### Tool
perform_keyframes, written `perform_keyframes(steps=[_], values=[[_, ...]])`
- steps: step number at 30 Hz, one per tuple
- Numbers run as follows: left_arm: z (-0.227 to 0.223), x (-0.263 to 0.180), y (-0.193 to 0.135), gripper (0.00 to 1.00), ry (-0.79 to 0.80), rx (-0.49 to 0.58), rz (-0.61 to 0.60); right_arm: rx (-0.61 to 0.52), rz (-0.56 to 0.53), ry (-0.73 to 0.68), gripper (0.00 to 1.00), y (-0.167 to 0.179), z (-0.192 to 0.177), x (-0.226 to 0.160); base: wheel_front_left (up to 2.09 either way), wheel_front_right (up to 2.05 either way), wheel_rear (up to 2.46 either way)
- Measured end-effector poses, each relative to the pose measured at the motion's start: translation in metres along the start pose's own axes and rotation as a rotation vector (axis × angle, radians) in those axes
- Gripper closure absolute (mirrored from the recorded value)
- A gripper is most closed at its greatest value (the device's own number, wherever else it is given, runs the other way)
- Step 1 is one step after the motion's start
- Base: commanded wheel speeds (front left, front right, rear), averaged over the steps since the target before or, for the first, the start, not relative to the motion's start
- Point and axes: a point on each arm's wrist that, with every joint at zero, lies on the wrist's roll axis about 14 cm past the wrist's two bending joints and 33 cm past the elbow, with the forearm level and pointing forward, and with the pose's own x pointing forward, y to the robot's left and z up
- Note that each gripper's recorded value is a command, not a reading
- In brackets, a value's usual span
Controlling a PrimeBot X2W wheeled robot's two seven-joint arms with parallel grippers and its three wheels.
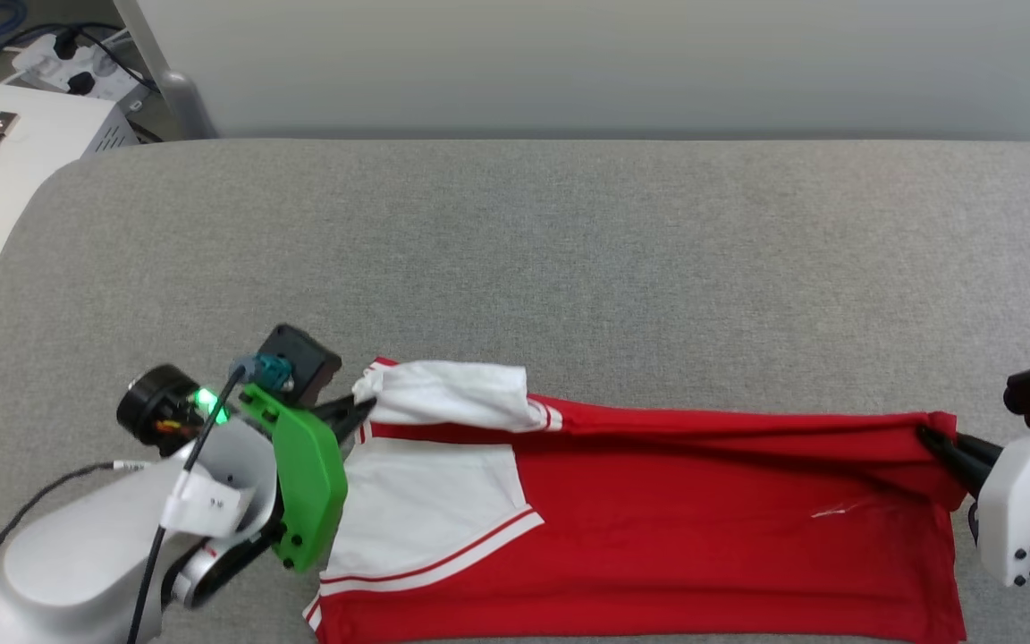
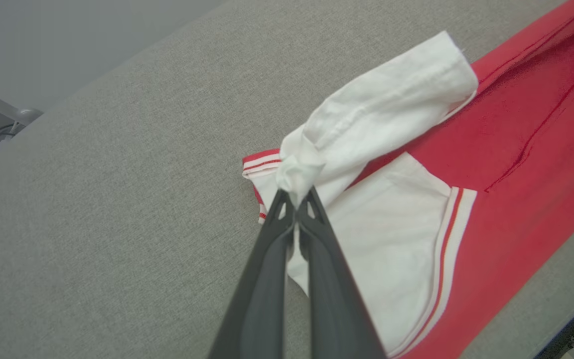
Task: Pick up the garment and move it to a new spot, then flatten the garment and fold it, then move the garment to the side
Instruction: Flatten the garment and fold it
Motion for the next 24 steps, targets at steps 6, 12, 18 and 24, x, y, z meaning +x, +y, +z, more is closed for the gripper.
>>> perform_keyframes(steps=[6, 12, 18, 24], values=[[-0.035, -0.02, -0.021, 1.0, 0.057, -0.064, -0.003, 0.033, 0.019, 0.026, 1.0, 0.014, -0.022, -0.013, 0.0, 0.0, 0.0], [-0.079, -0.023, -0.036, 1.0, 0.161, -0.141, -0.015, 0.109, 0.033, 0.117, 1.0, 0.027, -0.06, -0.013, 0.0, 0.0, 0.0], [-0.108, -0.013, -0.05, 1.0, 0.218, -0.208, -0.027, 0.157, 0.03, 0.191, 0.98, 0.034, -0.089, -0.007, 0.0, 0.0, 0.0], [-0.085, -0.016, -0.026, 0.0, 0.029, -0.228, 0.125, 0.159, 0.012, 0.029, 0.0, 0.031, -0.053, -0.013, 0.0, 0.0, 0.0]])
